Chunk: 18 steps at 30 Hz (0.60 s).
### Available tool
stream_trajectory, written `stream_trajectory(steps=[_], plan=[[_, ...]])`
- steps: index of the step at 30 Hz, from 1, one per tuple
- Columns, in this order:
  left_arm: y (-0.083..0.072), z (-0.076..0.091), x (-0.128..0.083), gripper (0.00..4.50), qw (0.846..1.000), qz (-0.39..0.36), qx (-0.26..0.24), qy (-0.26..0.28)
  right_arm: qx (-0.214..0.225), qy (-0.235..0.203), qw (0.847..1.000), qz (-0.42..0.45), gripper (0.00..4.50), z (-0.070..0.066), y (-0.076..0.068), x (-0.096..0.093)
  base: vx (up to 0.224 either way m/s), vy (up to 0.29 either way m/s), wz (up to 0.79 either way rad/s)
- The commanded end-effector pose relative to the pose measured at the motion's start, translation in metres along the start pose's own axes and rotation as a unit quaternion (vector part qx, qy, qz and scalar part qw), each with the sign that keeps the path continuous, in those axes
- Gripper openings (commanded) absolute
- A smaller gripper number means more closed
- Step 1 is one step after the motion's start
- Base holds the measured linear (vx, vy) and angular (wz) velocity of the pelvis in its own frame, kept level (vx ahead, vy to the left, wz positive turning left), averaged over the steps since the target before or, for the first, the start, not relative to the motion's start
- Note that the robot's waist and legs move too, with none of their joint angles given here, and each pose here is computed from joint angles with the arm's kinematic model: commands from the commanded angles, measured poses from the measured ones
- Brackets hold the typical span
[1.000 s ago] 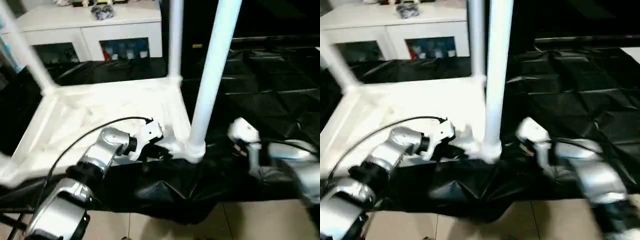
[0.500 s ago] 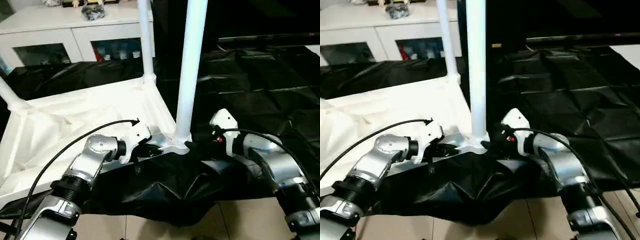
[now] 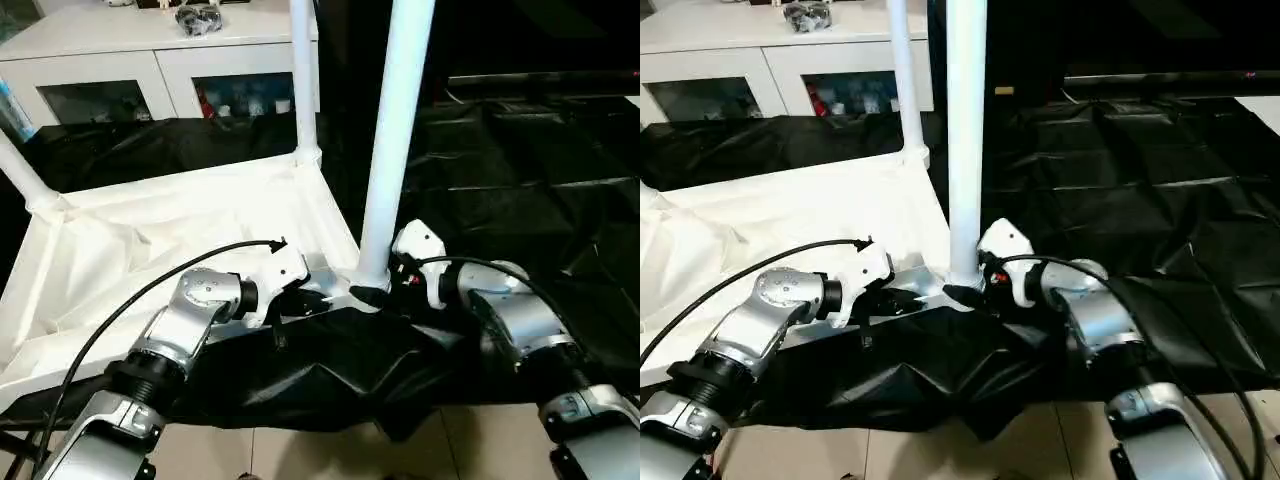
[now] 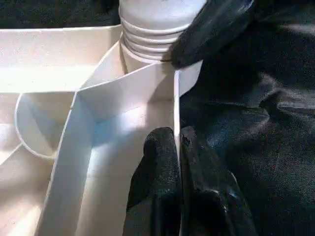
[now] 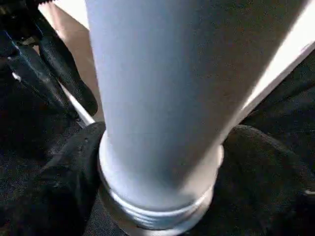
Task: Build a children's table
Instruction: Rotate leg to tighten
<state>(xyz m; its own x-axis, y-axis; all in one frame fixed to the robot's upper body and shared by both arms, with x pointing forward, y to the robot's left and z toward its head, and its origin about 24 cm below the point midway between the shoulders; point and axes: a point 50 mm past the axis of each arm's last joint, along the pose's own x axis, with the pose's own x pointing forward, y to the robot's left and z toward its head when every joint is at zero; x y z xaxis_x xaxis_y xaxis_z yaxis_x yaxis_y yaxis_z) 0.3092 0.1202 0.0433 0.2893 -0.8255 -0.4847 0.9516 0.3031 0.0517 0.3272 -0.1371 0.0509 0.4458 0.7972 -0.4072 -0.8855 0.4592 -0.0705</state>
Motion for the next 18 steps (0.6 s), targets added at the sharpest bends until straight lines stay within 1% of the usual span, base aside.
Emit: stream_trajectory(steps=[1,5,6,8,11,12,15,17,18], plan=[[-0.009,-0.010,0.004,0.00,0.999,-0.027,-0.016,0.010,-0.010,-0.009,1.000,-0.004,3.76,0.006,-0.004,0.000,0.000,0.000,0.00],[-0.009,-0.011,0.004,0.00,0.999,-0.027,-0.018,0.011,-0.003,-0.014,1.000,0.001,3.46,0.005,-0.004,0.003,0.000,0.000,0.00],[-0.009,-0.012,0.004,0.00,0.999,-0.026,-0.019,0.011,-0.001,-0.014,1.000,0.000,3.46,0.005,-0.003,0.004,0.000,0.000,0.00],[-0.009,-0.012,0.003,0.00,0.999,-0.026,-0.020,0.011,0.001,-0.014,1.000,-0.001,3.22,0.004,-0.003,0.005,0.000,0.000,0.00],[-0.009,-0.013,0.003,0.00,0.999,-0.024,-0.024,0.010,0.006,-0.017,1.000,-0.002,3.09,0.003,-0.001,0.007,0.000,0.000,0.00],[-0.009,-0.013,0.003,0.00,0.999,-0.024,-0.025,0.009,0.008,-0.018,1.000,-0.004,2.94,0.003,-0.001,0.008,0.000,0.000,0.00],[-0.009,-0.012,0.003,0.00,0.999,-0.021,-0.027,0.007,0.010,-0.022,1.000,-0.007,2.81,0.002,-0.001,0.009,0.000,0.000,0.00],[-0.008,-0.010,0.006,0.00,0.999,-0.008,-0.036,0.001,0.023,-0.033,0.999,-0.027,2.78,0.002,-0.001,0.012,0.000,0.000,0.00],[-0.005,-0.008,0.010,0.00,0.999,0.012,-0.047,-0.003,0.044,-0.042,0.996,-0.063,2.77,0.001,-0.002,0.017,0.000,0.000,0.00]])
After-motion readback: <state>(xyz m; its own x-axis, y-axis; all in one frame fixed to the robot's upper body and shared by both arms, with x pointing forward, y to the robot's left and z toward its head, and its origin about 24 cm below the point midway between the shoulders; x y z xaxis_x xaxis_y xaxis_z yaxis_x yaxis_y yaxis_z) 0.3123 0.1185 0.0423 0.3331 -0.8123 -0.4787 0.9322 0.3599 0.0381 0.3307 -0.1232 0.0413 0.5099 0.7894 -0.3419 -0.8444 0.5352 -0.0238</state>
